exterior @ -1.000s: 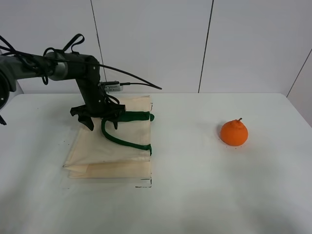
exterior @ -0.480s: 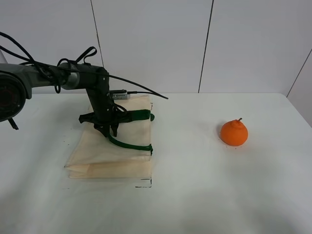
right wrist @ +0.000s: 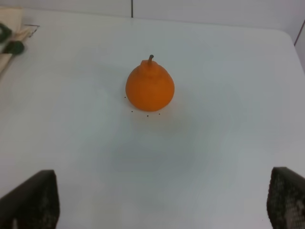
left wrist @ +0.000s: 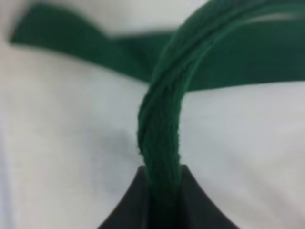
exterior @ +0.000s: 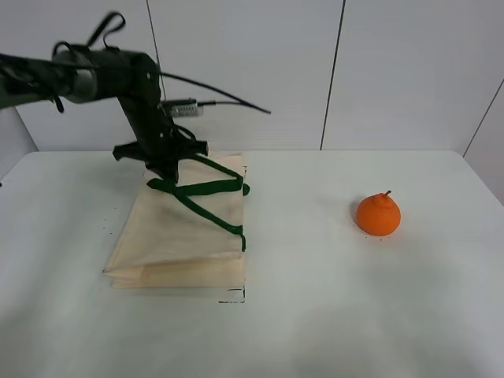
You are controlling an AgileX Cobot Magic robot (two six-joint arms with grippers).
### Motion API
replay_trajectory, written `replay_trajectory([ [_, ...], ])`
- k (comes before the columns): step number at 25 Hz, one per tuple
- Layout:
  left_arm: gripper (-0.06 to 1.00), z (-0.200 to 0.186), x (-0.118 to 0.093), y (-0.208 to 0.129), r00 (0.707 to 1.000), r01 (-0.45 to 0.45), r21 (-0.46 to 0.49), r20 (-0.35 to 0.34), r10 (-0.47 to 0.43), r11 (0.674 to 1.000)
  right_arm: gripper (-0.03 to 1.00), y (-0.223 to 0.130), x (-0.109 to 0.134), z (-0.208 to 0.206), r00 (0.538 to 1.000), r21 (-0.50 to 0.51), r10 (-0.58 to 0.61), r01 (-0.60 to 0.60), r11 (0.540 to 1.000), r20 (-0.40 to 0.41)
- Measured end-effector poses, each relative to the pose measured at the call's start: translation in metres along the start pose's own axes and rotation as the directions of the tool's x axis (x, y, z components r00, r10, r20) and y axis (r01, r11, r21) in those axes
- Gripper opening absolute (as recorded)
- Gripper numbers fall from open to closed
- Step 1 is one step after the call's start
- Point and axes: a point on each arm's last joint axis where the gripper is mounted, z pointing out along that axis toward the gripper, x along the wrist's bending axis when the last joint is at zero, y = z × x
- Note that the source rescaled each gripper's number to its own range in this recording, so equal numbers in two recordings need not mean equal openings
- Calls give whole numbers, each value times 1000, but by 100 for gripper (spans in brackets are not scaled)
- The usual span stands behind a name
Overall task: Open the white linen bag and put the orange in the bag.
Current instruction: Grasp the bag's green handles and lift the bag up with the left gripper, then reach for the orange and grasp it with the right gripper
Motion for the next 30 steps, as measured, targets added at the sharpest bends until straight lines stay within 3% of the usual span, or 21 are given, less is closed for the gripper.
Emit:
replay_trajectory([
  [11,0,-182,7,10,993,-63,-303,74,89,951,100,0,0,0,1000,0,0,0,1000,0],
  [17,0,-220,12,0,989,-64,-381,102,111,922,100,23,-1,23,1000,111,3,-3,994,1],
  [22,0,-224,11,-2,986,-61,-387,118,115,920,100,81,-2,103,1000,316,10,-11,949,6],
  [27,0,-224,10,-3,985,-59,-384,129,117,921,100,103,-4,205,1000,569,4,-6,822,4],
  [30,0,-224,10,-3,985,-59,-384,129,117,921,100,110,-6,263,1000,655,3,-4,756,2],
])
